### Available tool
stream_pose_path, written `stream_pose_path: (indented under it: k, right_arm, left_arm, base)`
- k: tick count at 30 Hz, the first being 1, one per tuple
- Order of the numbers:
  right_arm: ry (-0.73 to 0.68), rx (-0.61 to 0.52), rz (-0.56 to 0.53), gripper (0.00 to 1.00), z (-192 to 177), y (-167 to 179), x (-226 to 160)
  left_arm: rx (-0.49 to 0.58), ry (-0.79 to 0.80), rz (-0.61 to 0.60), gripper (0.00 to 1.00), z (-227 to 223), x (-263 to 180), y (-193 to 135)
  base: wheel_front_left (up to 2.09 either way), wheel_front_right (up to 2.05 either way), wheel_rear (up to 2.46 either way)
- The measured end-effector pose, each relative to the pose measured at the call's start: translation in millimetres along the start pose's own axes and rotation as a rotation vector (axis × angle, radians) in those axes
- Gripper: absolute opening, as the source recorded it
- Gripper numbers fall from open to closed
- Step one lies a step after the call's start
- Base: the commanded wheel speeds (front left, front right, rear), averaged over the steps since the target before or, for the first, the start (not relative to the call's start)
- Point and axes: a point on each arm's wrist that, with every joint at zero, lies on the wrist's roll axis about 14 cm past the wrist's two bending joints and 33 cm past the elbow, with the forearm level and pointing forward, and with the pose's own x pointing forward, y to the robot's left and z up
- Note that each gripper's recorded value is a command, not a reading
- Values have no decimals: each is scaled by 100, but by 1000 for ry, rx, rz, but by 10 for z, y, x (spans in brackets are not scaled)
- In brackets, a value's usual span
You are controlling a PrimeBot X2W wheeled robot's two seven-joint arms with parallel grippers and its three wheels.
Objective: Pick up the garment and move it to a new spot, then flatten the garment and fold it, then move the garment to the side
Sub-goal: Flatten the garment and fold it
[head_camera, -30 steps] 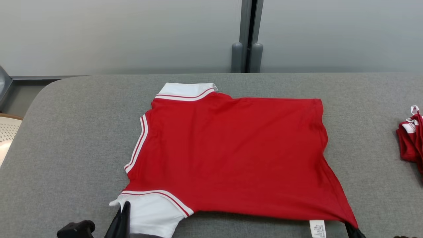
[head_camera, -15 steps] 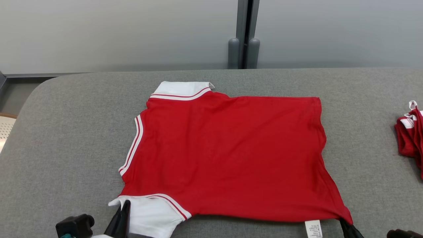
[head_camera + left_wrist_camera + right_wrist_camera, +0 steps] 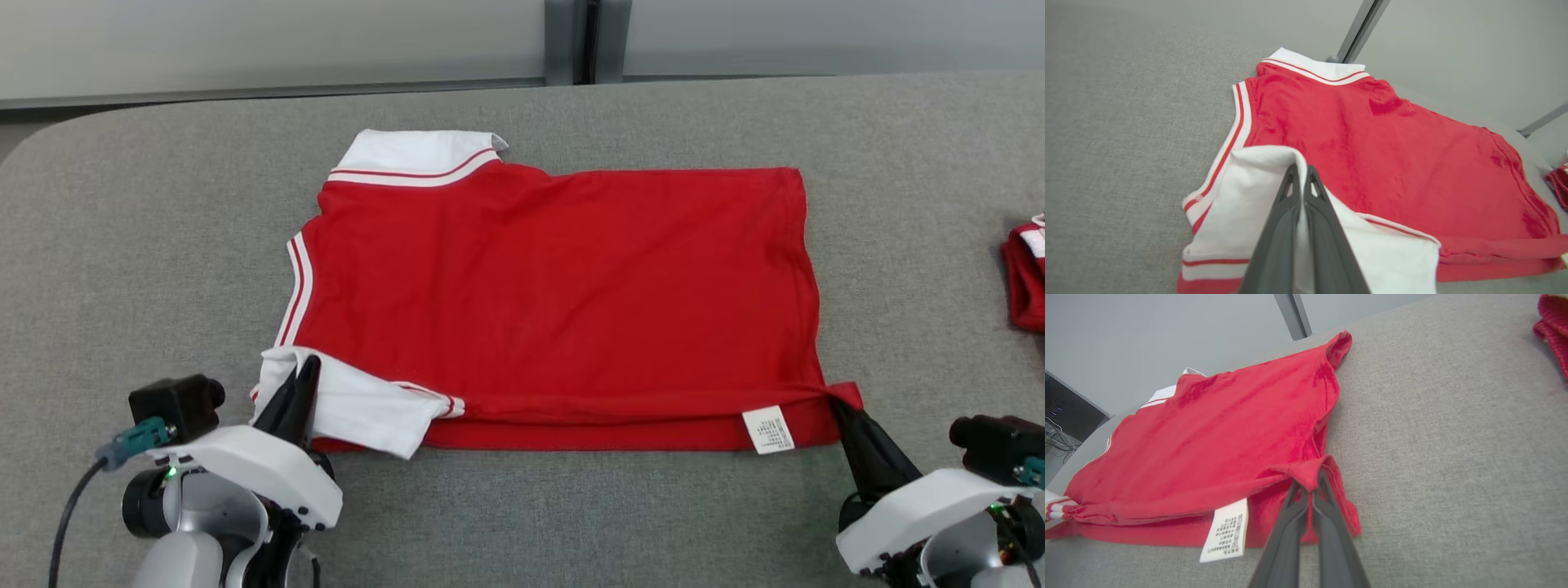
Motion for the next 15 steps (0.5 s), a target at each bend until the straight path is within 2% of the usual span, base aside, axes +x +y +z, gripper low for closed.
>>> stream_pose_path:
  k: [2,3,4,5,6,11,15]
  right_arm:
    - [-6,-5,1,0,41,-20,92]
    - [-11,-14,7,0,66,-17,139]
    - [-27,-21,12,33,109,-12,184]
    - [-40,-23,16,92,143,-7,222]
    - [-53,-23,20,100,167,4,253]
    - [-172,-43,29,100,363,17,318]
    - [-296,-122,41,100,579,58,277]
  left_arm:
    - [-19,9,-11,0,6,133,-6]
    - [-27,16,-18,8,1,197,-23]
    - [-14,21,-17,45,-5,256,-12]
    - [-20,13,-15,100,10,307,-4]
    - [-43,3,-20,100,32,356,-10]
    - [-17,-142,-26,100,270,500,-31]
    - [59,-270,-17,100,443,474,-38]
  base:
    - [0,0,0]
    - [0,0,0]
    - [0,0,0]
    - [0,0,0]
    - [0,0,0]
    - [0,0,0]
    - [0,0,0]
